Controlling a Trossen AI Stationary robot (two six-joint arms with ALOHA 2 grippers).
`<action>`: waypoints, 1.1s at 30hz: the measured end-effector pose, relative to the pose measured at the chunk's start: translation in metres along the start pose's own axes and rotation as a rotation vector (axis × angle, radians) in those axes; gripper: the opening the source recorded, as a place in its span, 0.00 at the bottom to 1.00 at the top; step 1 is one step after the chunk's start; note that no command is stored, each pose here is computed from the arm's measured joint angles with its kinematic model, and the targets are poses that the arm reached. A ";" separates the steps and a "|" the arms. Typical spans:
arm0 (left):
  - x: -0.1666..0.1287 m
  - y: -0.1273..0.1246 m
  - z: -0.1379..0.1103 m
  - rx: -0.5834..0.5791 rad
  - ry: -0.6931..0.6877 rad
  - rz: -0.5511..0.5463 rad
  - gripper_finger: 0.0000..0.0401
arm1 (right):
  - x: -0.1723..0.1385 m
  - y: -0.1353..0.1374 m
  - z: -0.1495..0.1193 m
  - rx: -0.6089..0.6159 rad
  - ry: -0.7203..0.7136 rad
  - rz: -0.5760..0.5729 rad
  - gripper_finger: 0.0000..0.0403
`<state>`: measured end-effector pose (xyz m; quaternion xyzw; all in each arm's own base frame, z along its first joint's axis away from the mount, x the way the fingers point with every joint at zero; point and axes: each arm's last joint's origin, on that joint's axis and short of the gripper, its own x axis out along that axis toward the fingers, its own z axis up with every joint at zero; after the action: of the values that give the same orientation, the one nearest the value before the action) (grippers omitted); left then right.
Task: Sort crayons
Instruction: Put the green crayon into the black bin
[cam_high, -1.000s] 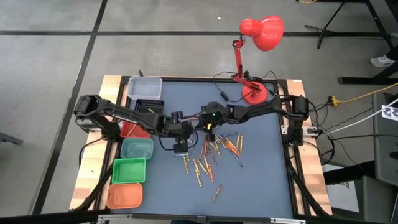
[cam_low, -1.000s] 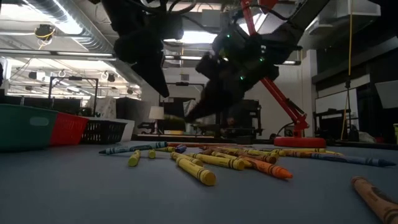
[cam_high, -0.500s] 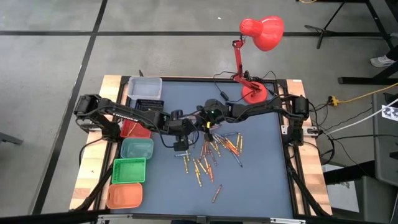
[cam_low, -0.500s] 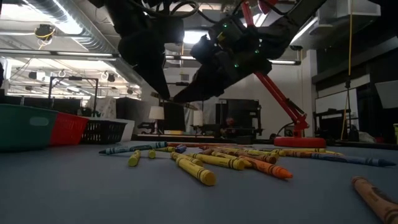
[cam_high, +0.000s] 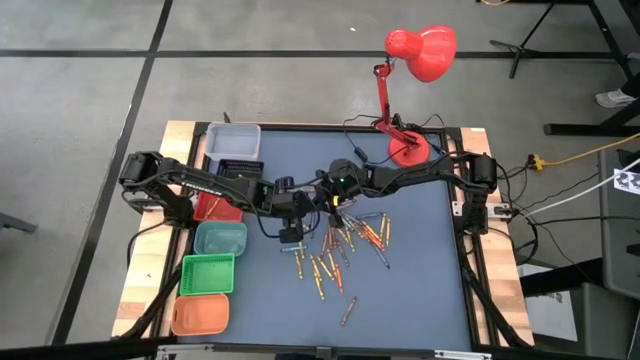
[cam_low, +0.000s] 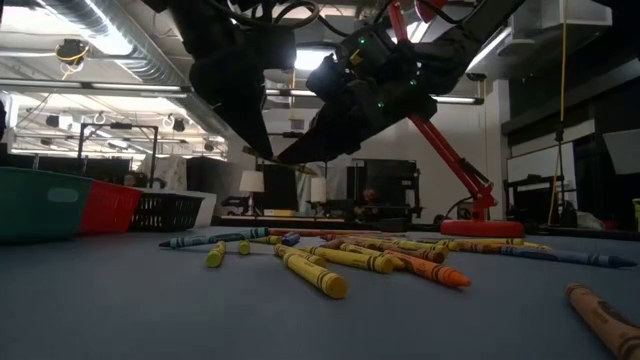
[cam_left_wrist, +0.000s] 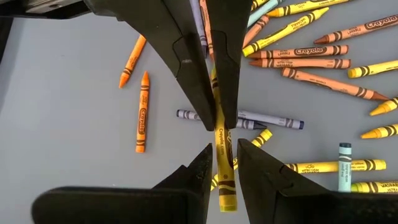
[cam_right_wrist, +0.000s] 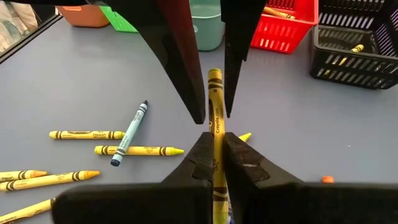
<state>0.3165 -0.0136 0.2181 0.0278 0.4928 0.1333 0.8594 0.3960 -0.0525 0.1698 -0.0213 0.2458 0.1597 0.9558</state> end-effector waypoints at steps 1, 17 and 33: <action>0.000 0.000 0.000 0.000 0.000 0.000 0.15 | 0.000 0.000 0.000 0.000 0.000 0.000 0.04; 0.000 0.000 -0.003 0.002 0.034 -0.022 0.13 | 0.000 0.000 0.000 -0.001 -0.001 0.002 0.04; 0.000 0.000 -0.003 0.000 0.029 -0.018 0.02 | 0.000 0.000 0.000 0.010 0.001 0.002 0.04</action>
<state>0.3143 -0.0139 0.2167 0.0215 0.5055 0.1258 0.8534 0.3959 -0.0525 0.1698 -0.0166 0.2471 0.1597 0.9556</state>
